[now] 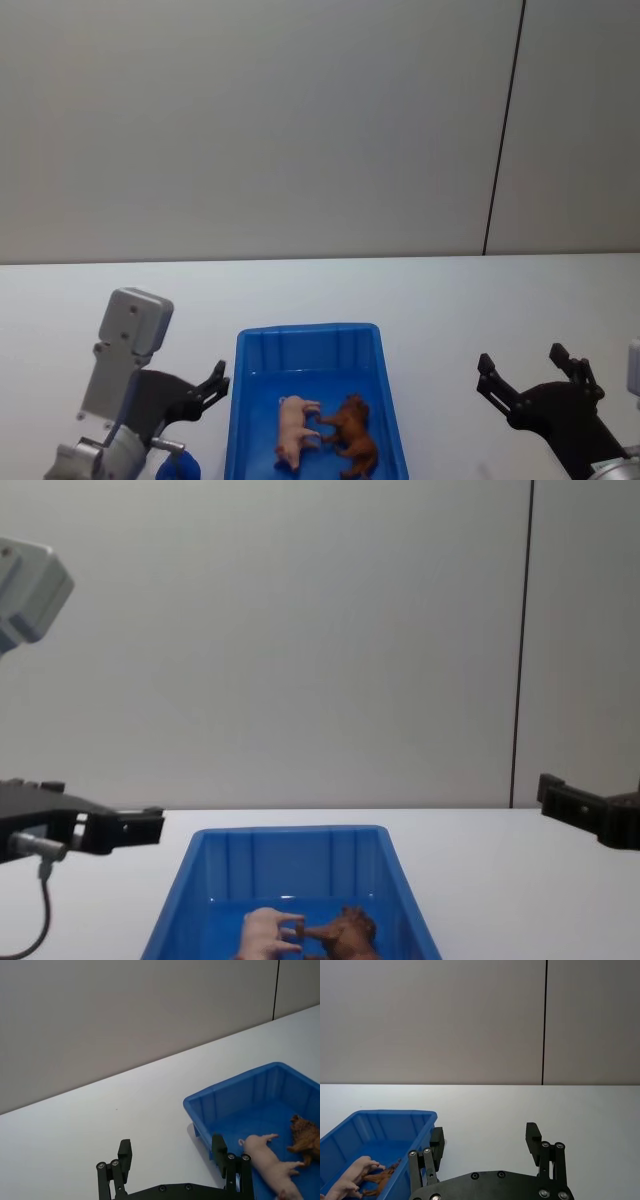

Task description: Pick up the two dolls from the table and place them into the box.

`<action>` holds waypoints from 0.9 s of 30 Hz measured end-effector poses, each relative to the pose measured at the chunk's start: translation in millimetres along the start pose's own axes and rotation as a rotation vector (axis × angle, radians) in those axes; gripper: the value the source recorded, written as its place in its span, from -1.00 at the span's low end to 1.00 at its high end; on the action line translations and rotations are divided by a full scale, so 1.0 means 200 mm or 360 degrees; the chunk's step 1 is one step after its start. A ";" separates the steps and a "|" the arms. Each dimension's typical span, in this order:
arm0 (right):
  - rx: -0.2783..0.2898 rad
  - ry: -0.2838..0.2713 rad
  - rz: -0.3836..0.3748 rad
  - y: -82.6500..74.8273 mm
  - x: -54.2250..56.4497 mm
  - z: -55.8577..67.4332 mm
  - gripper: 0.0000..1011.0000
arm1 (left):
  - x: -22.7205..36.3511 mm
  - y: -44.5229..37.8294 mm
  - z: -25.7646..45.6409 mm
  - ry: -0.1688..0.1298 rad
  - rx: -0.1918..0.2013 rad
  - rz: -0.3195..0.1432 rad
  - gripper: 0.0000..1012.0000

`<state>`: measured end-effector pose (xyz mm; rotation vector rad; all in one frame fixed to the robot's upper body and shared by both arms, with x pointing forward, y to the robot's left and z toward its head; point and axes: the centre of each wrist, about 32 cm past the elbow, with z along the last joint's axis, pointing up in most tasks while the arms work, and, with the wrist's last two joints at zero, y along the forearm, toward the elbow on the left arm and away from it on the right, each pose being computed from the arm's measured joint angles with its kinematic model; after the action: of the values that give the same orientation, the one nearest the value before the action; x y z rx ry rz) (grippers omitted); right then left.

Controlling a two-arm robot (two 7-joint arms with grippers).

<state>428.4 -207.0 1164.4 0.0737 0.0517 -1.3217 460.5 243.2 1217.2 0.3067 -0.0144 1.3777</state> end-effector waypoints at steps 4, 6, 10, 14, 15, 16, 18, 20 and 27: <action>0.0000 0.0000 0.0000 0.00 0.00 0.00 0.98 | 0.024 0.010 -0.007 -0.0005 0.0046 -0.0004 0.99; 0.0000 -0.0001 0.0000 0.00 0.00 0.00 0.98 | 0.037 0.014 -0.012 -0.0008 0.0074 -0.0013 0.99; 0.0000 -0.0001 -0.0001 0.00 0.00 0.00 0.98 | 0.057 0.019 -0.020 -0.0013 0.0120 -0.0035 0.99; 0.0000 -0.0001 -0.0001 0.00 0.00 0.00 0.98 | 0.077 0.019 -0.035 -0.0017 0.0171 -0.0065 0.99; 0.0000 -0.0001 -0.0002 0.00 0.00 0.00 0.98 | 0.084 0.019 -0.040 -0.0019 0.0191 -0.0076 0.99; 0.0000 -0.0001 -0.0002 0.00 0.00 0.00 0.98 | 0.088 0.020 -0.044 -0.0019 0.0202 -0.0086 0.99; -0.0001 -0.0001 -0.0002 0.00 0.00 0.00 0.98 | 0.100 0.021 -0.054 -0.0020 0.0228 -0.0103 0.99; -0.0001 -0.0001 -0.0002 0.00 0.00 0.00 0.98 | 0.111 0.024 -0.066 -0.0022 0.0255 -0.0117 0.99; -0.0001 -0.0001 -0.0002 0.00 0.00 0.00 0.98 | 0.136 0.036 -0.093 -0.0025 0.0314 -0.0138 0.99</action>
<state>427.9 -207.1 1164.4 0.0730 0.0515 -1.3230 455.7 274.6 1205.9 0.4777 0.1215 1.2928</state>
